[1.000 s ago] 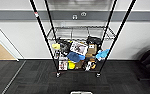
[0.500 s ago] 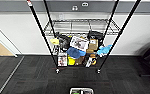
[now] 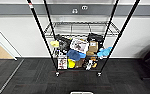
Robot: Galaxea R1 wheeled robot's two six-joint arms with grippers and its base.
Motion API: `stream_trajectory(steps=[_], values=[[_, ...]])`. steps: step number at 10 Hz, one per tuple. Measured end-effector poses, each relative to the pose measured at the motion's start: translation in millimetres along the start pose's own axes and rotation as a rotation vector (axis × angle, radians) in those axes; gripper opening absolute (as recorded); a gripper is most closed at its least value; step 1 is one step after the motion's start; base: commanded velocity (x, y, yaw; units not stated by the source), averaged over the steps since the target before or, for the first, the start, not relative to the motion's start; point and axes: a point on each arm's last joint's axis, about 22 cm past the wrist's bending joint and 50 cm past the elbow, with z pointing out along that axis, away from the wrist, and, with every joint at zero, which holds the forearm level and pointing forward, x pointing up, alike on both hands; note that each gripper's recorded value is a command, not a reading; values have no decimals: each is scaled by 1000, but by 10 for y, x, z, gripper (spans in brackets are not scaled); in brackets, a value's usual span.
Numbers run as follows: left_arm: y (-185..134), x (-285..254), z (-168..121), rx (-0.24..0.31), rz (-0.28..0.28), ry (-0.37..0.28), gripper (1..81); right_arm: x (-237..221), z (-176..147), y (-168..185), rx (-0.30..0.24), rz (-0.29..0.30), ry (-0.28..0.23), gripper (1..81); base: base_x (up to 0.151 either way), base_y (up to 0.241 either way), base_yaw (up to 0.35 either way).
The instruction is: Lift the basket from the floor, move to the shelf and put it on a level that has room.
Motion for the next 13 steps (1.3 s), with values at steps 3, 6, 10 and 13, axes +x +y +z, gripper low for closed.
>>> stream_trajectory(steps=[3, 6, 10, 13], values=[[-74, 196, 167, 7, 16, 29, 811, 188, 181, 102, -10, -14, 31, 811, 0, 0, 0], [-60, 264, 365, -7, 24, 45, 811, 320, 356, 230, -22, -19, 57, 811, 0, 0, 0], [-99, 441, 618, -19, 41, 80, 811, 535, 645, 262, -13, -34, 101, 811, 0, 0, 0], [-139, 553, 811, -28, 54, 107, 811, 594, 842, 382, -21, -38, 123, 811, 0, 0, 0]])
